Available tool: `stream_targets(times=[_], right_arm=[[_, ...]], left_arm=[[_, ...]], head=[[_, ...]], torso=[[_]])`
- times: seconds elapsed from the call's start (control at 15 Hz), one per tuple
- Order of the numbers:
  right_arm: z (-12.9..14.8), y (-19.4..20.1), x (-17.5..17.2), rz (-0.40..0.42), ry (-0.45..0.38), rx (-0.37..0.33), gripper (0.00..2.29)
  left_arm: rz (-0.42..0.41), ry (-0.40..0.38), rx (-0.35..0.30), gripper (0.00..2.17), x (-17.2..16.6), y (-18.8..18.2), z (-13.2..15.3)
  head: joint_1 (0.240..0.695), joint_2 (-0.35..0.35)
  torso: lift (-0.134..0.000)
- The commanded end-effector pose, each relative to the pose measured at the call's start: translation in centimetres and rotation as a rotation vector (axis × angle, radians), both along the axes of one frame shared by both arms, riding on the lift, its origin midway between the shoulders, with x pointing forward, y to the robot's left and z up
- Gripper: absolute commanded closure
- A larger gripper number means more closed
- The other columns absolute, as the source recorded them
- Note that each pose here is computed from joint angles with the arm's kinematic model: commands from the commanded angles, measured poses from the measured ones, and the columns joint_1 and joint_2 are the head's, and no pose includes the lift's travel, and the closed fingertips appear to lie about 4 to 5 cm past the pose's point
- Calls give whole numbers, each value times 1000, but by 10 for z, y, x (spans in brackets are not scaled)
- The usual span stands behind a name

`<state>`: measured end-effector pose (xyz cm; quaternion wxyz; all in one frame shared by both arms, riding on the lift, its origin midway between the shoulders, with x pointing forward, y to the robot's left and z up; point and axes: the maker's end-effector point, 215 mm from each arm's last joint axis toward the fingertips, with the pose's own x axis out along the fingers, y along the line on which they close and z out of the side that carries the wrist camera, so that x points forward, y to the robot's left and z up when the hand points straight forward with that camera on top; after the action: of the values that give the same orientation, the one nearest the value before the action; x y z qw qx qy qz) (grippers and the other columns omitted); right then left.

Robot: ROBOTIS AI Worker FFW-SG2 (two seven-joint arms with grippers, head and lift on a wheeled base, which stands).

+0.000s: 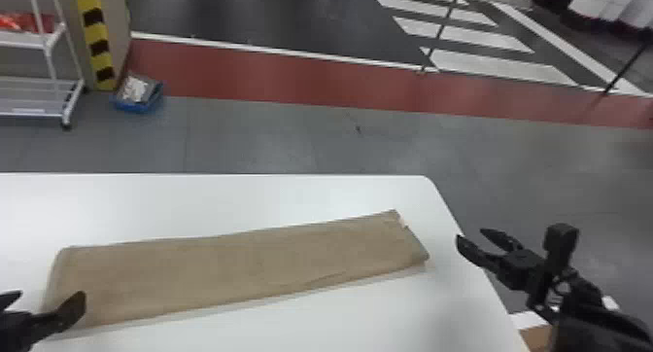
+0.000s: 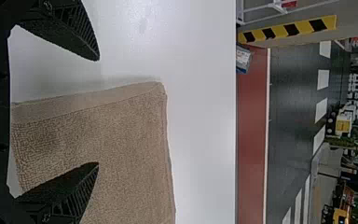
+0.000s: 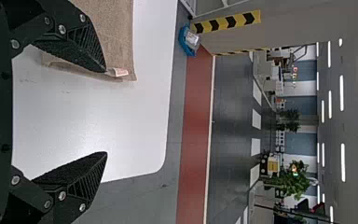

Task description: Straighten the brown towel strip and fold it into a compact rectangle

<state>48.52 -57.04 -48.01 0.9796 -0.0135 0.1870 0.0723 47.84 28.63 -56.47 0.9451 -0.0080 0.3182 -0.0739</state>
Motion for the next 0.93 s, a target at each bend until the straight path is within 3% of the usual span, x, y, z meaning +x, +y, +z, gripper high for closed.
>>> stream_targets(times=[0.0, 0.87], right_arm=[[0, -1, 0, -3, 2, 2, 299], [0, -4, -1, -8, 7, 3, 302]], left_arm=[[0, -1, -2, 90, 0, 0, 0], [-20, 17, -6, 87, -1, -13, -4]], head=[[695, -317], [695, -330]], torso=[[0], [0]])
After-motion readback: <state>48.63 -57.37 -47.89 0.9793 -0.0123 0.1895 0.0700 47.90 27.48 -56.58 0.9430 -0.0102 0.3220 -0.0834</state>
